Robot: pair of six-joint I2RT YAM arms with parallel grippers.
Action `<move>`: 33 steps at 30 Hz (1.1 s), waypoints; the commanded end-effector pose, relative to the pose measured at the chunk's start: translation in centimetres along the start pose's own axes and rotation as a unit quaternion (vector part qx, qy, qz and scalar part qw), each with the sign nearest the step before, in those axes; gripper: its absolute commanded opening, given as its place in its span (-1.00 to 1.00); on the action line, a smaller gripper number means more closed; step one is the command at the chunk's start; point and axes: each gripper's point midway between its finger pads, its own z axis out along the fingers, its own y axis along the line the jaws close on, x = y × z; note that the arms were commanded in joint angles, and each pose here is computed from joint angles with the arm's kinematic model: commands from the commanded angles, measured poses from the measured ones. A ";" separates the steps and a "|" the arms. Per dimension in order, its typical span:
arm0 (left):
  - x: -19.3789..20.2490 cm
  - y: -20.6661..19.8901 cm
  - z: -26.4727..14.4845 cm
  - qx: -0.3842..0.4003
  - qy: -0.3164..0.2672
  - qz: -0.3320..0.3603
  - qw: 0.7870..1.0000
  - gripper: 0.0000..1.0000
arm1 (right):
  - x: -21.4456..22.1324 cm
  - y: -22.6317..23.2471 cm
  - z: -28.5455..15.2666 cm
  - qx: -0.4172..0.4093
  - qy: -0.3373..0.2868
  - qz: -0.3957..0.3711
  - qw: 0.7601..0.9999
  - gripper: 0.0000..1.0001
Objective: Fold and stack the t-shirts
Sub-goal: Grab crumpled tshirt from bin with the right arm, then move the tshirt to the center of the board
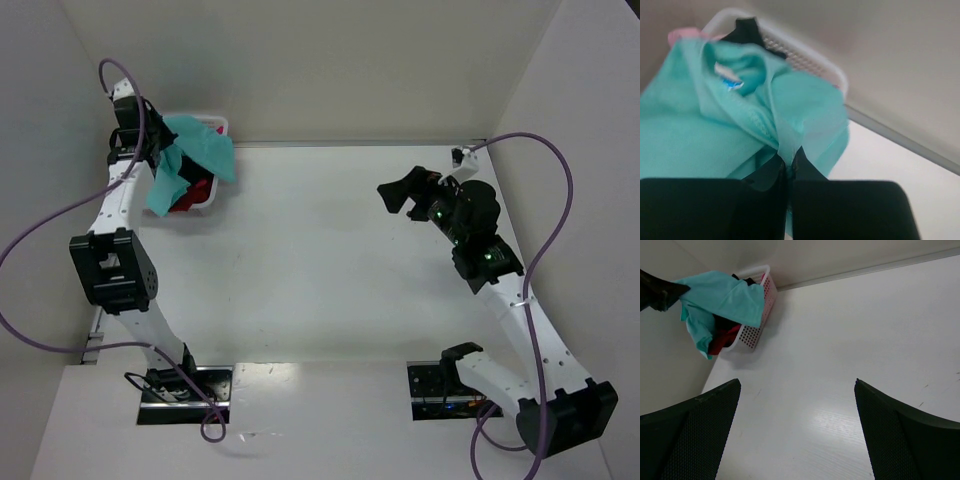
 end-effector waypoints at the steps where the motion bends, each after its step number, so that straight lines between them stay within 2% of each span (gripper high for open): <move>1: -7.3 -6.6 -6.3 0.093 -0.067 0.029 0.993 -1.00 | -0.9 1.0 -0.6 -0.017 -0.021 0.004 1.000 1.00; 2: -9.2 -8.7 -9.0 0.125 -0.078 0.039 0.988 -1.00 | -1.2 1.4 -0.4 -0.023 -0.020 0.004 1.000 1.00; 5: -9.9 -14.4 -15.1 0.211 -0.072 0.074 0.972 -1.00 | -1.3 1.8 -0.3 -0.032 -0.016 -0.003 0.999 1.00; 6: -10.0 -17.5 -18.0 0.252 -0.076 0.088 0.961 -1.00 | -1.5 1.9 -0.3 -0.035 -0.020 -0.004 0.999 1.00; 8: -10.0 -20.0 -22.9 0.298 -0.076 0.087 0.948 -1.00 | -1.7 2.1 -0.6 -0.037 -0.025 -0.004 0.999 1.00; 10: -8.4 -23.1 -27.3 0.366 -0.051 0.072 0.926 -1.00 | -2.0 2.8 -0.9 -0.052 -0.028 -0.007 0.998 1.00; 11: -8.8 -23.3 -30.0 0.383 -0.059 0.064 0.920 -1.00 | -2.1 3.1 -0.9 -0.060 -0.029 -0.008 0.998 1.00; 15: -8.7 -21.7 -33.1 0.379 -0.056 0.046 0.923 -1.00 | -1.4 4.8 -1.2 -0.115 -0.016 -0.015 0.993 1.00; 16: -8.4 -21.9 -34.5 0.403 -0.048 0.051 0.913 -1.00 | -1.3 5.3 -1.3 -0.127 -0.014 -0.022 0.992 1.00; 17: -8.9 -21.6 -36.4 0.420 -0.059 0.052 0.904 -0.91 | -1.9 5.1 -1.4 -0.116 -0.028 -0.022 0.993 1.00; 21: -2.3 -19.1 -32.3 0.363 0.037 0.066 0.929 -0.91 | -3.0 4.9 -2.9 -0.096 -0.066 -0.023 0.993 1.00; 22: 0.7 -18.4 -30.2 0.343 0.079 0.071 0.933 -0.93 | -3.2 4.9 -3.3 -0.093 -0.070 -0.022 0.993 1.00; 26: 5.8 -18.1 -29.0 0.361 0.149 0.070 0.918 -1.00 | -4.1 4.4 -4.9 -0.067 -0.085 -0.031 0.994 1.00; 28: 6.4 -17.8 -29.3 0.374 0.147 0.089 0.911 -1.00 | -4.0 4.1 -5.3 -0.056 -0.079 -0.029 0.995 1.00; 30: 5.5 -18.5 -30.9 0.414 0.111 0.116 0.896 -1.00 | -4.3 4.3 -5.5 -0.058 -0.083 -0.030 0.994 1.00; 33: 4.7 -18.5 -31.3 0.415 0.084 0.152 0.893 -1.00 | -4.4 4.7 -5.5 -0.067 -0.083 -0.017 0.994 1.00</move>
